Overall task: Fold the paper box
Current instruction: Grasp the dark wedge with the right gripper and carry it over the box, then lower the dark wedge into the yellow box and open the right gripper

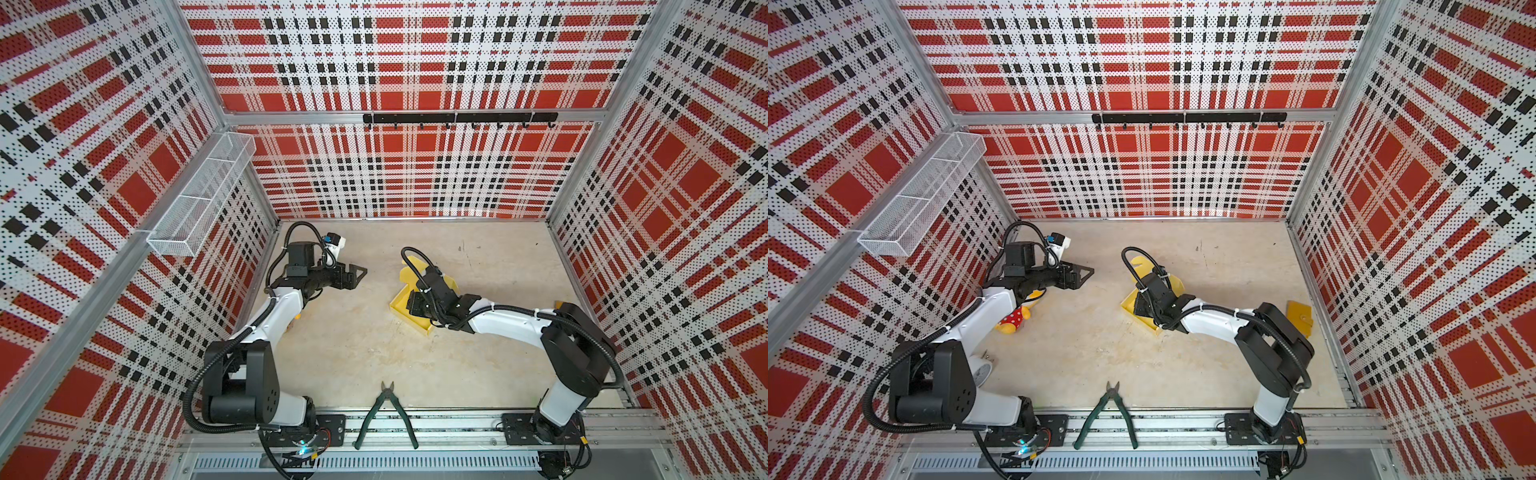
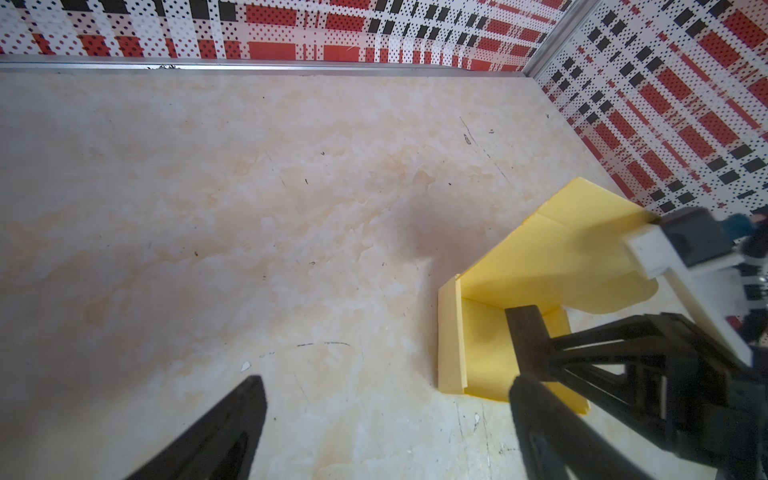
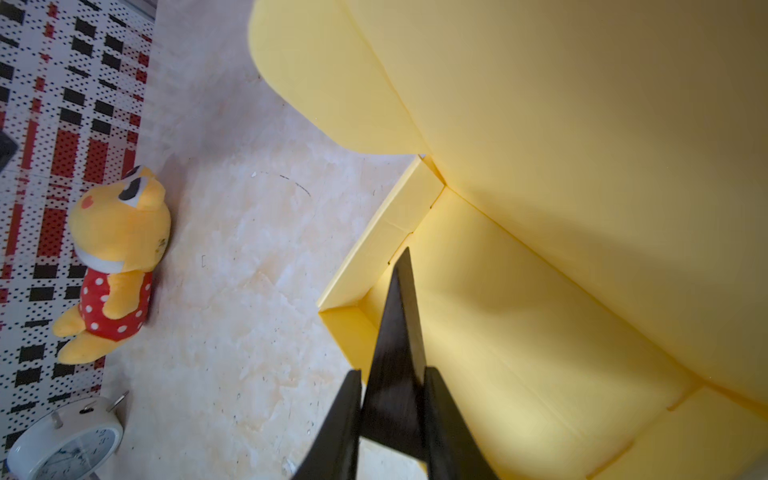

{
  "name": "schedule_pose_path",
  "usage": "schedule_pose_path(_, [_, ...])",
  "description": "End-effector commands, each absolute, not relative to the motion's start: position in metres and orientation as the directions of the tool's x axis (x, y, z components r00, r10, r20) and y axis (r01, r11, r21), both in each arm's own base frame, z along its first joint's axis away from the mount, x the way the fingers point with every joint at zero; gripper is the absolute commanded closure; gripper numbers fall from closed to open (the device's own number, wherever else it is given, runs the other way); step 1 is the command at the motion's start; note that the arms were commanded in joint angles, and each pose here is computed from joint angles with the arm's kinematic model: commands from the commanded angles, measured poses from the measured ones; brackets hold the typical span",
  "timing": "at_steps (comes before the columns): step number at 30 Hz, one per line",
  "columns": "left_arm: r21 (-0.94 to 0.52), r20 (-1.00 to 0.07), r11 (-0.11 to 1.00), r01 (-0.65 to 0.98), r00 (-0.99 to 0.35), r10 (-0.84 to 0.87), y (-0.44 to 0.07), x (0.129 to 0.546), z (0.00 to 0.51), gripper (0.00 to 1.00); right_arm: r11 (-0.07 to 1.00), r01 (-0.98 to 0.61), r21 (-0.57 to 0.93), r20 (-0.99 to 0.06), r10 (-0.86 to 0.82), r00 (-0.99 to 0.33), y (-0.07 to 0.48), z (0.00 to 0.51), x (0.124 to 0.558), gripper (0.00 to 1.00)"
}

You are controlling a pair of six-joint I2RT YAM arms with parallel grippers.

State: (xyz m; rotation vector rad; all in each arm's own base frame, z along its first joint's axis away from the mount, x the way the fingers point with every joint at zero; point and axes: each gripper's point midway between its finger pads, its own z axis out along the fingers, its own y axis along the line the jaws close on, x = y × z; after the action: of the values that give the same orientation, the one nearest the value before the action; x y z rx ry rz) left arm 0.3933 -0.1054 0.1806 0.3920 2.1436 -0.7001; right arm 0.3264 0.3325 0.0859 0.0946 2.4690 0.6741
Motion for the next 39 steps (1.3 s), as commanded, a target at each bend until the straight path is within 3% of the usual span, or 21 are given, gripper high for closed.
schedule_pose_path(1, [-0.344,-0.810,0.793,0.502,-0.587,0.020,-0.104,0.394,0.191,0.06,0.847,-0.072,0.527,-0.511,0.249,-0.823,0.346,0.091,0.339,0.72])
schedule_pose_path(6, [-0.345,-0.811,0.791,0.504,-0.584,0.018,-0.105,0.394,0.192,0.06,0.879,-0.014,0.476,-0.473,0.243,-0.847,0.336,0.079,0.337,0.54])
schedule_pose_path(9, [-0.340,-0.812,0.793,0.505,-0.583,0.023,-0.104,0.394,0.193,0.06,0.887,-0.022,0.461,-0.495,0.237,-0.836,0.329,0.091,0.333,0.52])
schedule_pose_path(14, [-0.338,-0.813,0.785,0.520,-0.581,0.035,-0.106,0.393,0.194,0.07,0.891,-0.064,0.450,-0.547,0.219,-0.808,0.325,0.114,0.327,0.54])
schedule_pose_path(21, [-0.335,-0.810,0.786,0.519,-0.584,0.040,-0.107,0.393,0.191,0.07,0.901,-0.124,0.415,-0.552,0.141,-0.822,0.345,0.103,0.331,0.74])
schedule_pose_path(39, [-0.330,-0.815,0.788,0.520,-0.579,0.041,-0.107,0.392,0.192,0.07,0.949,-0.076,0.305,-0.452,0.074,-0.889,0.341,0.051,0.337,0.71])
